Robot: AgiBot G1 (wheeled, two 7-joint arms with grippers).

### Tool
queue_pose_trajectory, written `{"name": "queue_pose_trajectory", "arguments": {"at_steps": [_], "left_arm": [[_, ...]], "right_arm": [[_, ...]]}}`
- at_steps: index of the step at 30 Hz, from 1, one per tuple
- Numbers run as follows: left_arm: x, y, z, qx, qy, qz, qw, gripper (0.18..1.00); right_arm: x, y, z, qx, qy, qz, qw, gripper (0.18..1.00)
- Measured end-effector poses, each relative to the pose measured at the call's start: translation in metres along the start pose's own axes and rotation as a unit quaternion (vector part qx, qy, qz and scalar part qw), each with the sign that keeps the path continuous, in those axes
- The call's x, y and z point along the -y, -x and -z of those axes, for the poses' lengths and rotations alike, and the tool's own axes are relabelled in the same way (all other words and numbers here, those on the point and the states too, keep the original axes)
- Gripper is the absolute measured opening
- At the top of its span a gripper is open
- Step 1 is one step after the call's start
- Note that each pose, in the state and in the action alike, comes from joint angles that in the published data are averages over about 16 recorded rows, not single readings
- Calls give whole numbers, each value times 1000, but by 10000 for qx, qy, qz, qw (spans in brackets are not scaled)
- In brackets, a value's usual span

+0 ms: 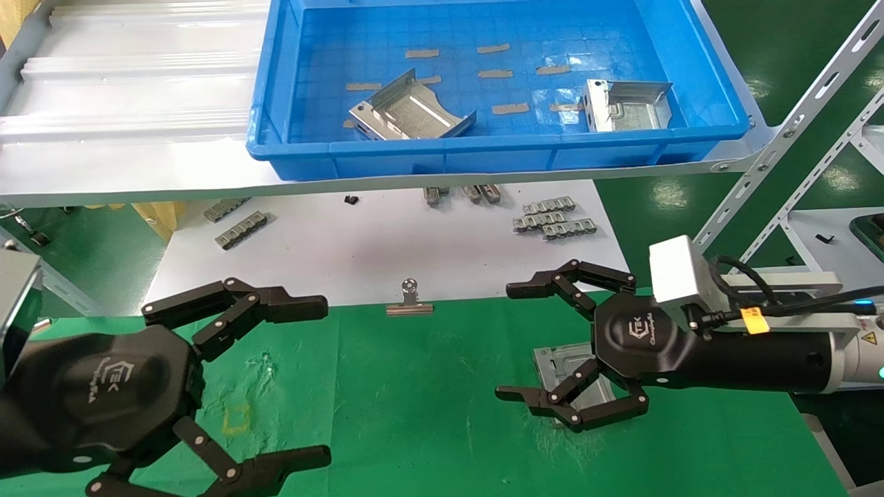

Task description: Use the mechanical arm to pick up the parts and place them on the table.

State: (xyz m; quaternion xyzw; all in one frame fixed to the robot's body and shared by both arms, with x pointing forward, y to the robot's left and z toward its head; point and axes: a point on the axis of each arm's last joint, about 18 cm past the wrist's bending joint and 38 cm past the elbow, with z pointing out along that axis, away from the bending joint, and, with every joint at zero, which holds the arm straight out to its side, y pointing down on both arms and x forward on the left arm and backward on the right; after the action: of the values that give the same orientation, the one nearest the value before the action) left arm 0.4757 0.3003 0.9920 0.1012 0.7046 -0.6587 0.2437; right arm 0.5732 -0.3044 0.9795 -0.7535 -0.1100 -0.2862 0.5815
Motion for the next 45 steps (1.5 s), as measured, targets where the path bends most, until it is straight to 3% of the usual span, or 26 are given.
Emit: {"name": "queue_pose_trajectory", "arguments": {"at_steps": [22, 34, 45], "left_arm": [[0, 0, 0, 0, 0, 0, 10000, 1001], [0, 0, 0, 1, 0, 1, 10000, 1001], [0, 0, 0, 3, -1, 2, 10000, 1001]], "right_arm": [[38, 46, 17, 8, -730, -379, 9966, 1001], [59, 72, 29, 49, -887, -452, 9950, 1001], [63, 77, 31, 56, -911, -452, 9948, 1001]]}}
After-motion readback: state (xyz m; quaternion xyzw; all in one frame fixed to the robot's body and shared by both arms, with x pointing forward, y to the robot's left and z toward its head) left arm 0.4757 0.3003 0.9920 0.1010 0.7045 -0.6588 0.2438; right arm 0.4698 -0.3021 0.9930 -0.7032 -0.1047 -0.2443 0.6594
